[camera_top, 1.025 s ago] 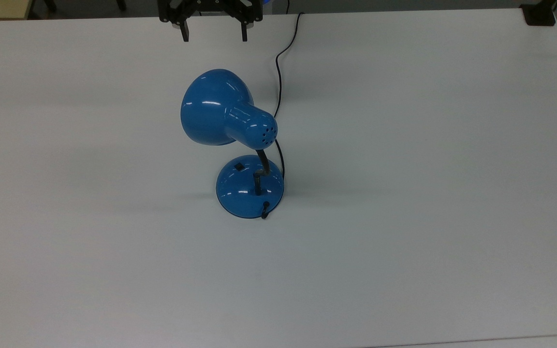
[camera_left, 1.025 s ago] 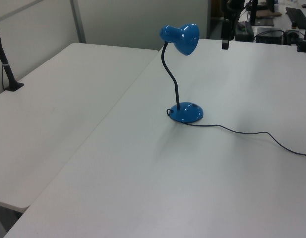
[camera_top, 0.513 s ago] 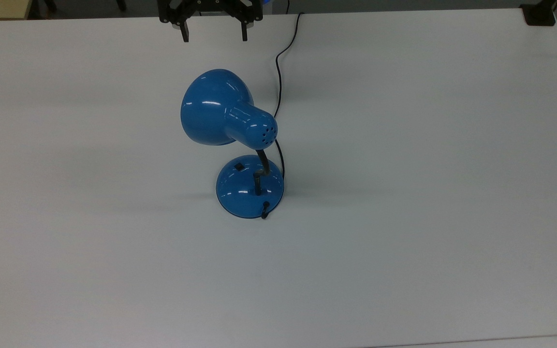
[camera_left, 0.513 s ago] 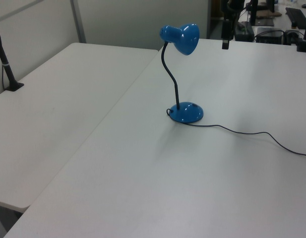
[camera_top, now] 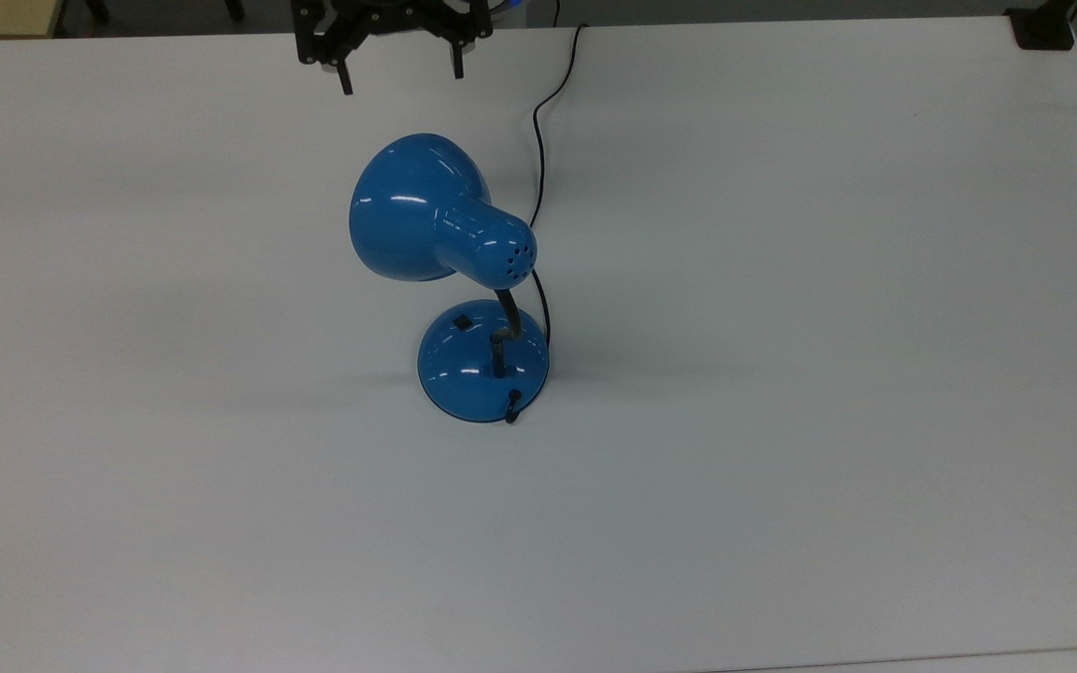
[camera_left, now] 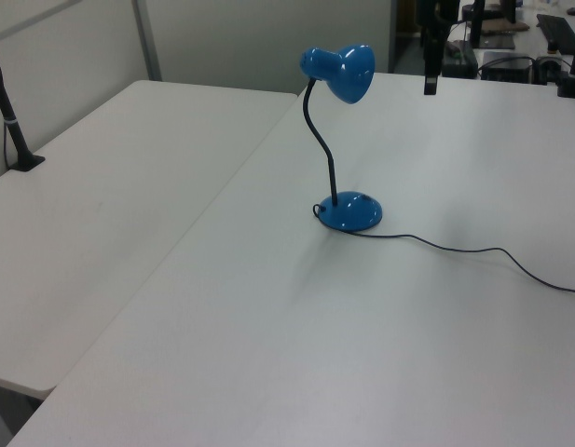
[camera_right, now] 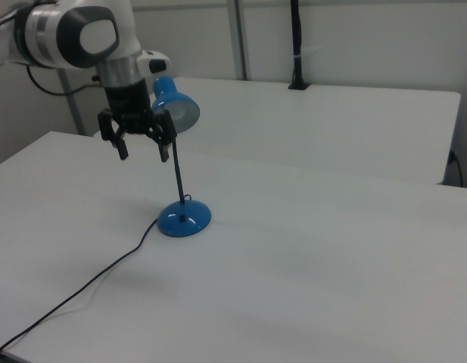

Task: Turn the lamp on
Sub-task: 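Lower the gripper down beside the gooseneck toward the blue lamp base switch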

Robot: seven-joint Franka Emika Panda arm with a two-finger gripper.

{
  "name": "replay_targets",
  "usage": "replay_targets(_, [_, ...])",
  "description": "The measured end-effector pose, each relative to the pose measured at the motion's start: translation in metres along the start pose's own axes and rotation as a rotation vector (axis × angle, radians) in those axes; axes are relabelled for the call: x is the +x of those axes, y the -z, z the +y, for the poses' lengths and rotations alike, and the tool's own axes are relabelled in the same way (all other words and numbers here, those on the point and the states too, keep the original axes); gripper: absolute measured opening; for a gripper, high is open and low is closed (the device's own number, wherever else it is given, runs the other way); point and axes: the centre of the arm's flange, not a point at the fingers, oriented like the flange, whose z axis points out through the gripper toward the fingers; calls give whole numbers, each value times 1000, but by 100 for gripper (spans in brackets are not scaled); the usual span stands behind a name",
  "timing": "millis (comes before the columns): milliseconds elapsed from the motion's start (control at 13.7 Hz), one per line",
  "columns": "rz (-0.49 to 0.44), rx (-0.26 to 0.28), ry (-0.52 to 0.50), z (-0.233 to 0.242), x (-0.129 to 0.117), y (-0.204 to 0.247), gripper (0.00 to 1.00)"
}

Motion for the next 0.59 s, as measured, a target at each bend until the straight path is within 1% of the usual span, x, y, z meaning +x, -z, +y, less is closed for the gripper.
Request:
replay_targets(73, [-29, -17, 7, 2, 1, -11, 100])
replay_targets(146, [-52, -23, 10, 3, 3, -22, 99])
replay_targets(293, [-74, -11, 1, 5, 12, -45, 78])
replay_targets(366, [-59, 11, -37, 8, 18, -53, 67])
replay_targets(513, [-15, 70, -179, 16, 28, -68, 44])
replay_targets(586, [8, 89, -273, 22, 33, -78, 30])
